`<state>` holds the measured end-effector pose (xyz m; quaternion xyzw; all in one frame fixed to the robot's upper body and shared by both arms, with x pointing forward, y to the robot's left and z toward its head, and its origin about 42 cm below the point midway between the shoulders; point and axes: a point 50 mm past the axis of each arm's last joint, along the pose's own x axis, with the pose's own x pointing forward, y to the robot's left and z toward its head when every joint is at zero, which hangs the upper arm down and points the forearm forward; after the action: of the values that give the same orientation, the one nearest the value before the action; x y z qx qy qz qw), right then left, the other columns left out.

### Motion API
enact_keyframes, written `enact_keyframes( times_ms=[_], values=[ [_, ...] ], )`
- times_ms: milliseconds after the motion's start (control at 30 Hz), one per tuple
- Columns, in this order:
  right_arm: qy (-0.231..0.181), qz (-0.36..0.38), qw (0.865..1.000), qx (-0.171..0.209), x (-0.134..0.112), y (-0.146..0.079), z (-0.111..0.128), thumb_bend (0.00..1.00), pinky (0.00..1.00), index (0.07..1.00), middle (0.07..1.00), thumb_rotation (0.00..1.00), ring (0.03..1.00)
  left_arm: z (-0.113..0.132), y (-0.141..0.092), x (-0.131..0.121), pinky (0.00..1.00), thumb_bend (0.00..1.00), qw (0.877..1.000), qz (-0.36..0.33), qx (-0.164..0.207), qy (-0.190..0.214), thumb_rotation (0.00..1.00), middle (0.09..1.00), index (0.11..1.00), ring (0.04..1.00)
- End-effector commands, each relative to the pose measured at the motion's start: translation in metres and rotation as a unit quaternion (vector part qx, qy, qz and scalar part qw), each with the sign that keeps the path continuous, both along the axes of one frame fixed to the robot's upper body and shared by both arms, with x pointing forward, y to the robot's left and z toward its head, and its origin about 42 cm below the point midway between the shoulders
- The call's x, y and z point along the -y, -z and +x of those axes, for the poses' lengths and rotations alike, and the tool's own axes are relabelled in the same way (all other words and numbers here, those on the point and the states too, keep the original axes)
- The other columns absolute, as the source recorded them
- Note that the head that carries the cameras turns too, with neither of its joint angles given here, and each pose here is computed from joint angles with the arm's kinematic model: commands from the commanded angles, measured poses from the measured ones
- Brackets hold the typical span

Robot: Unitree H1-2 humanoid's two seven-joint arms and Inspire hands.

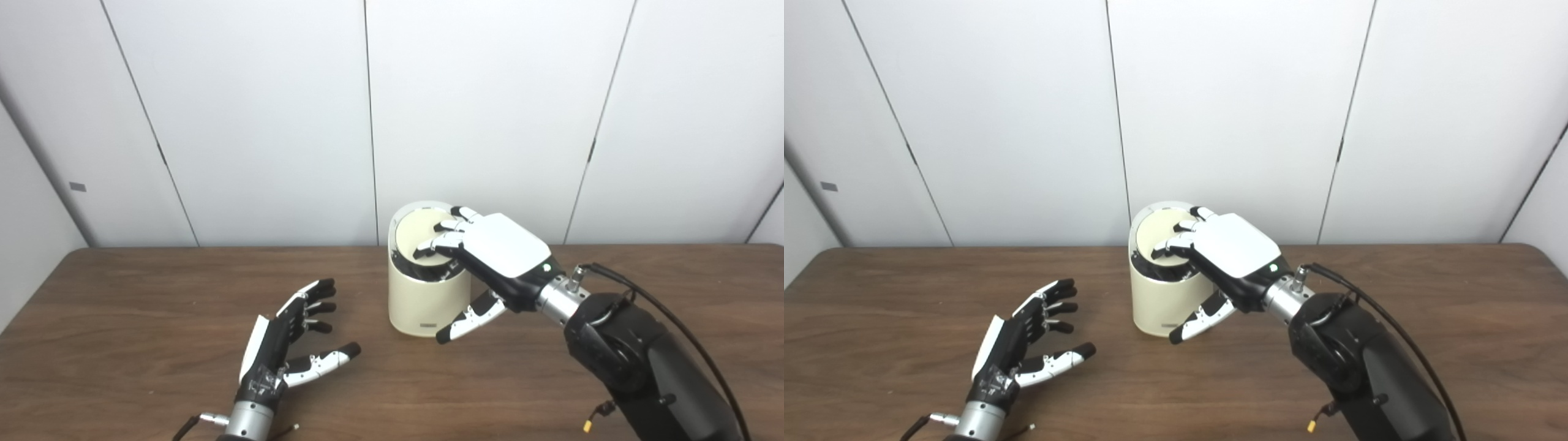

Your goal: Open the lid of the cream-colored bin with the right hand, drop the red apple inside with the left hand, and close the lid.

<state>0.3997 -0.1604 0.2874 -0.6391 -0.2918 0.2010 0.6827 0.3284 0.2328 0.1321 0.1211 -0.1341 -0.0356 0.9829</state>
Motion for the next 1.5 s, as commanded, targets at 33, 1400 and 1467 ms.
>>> enact_keyframes(
  times_ms=[33,1400,1467],
  values=[
    [0.003,-0.018,1.000,-0.009,0.002,-0.002,-0.001,0.83,0.98,0.756,0.728,0.54,0.880,0.006,-0.018,0.000,0.64,0.77,0.999,-0.002,0.033,0.001,0.11,0.830,0.852,0.768],
    [0.016,0.116,0.993,0.030,0.014,-0.044,-0.009,0.78,0.94,0.758,0.704,0.58,0.857,0.008,-0.014,0.001,0.66,0.76,1.000,0.002,0.029,0.006,0.15,0.838,0.856,0.782],
    [0.019,0.124,0.992,0.032,0.017,-0.042,-0.008,0.77,0.93,0.790,0.712,0.57,0.860,0.008,-0.013,0.001,0.66,0.77,1.000,0.000,0.028,0.006,0.14,0.841,0.856,0.787]
  ],
)
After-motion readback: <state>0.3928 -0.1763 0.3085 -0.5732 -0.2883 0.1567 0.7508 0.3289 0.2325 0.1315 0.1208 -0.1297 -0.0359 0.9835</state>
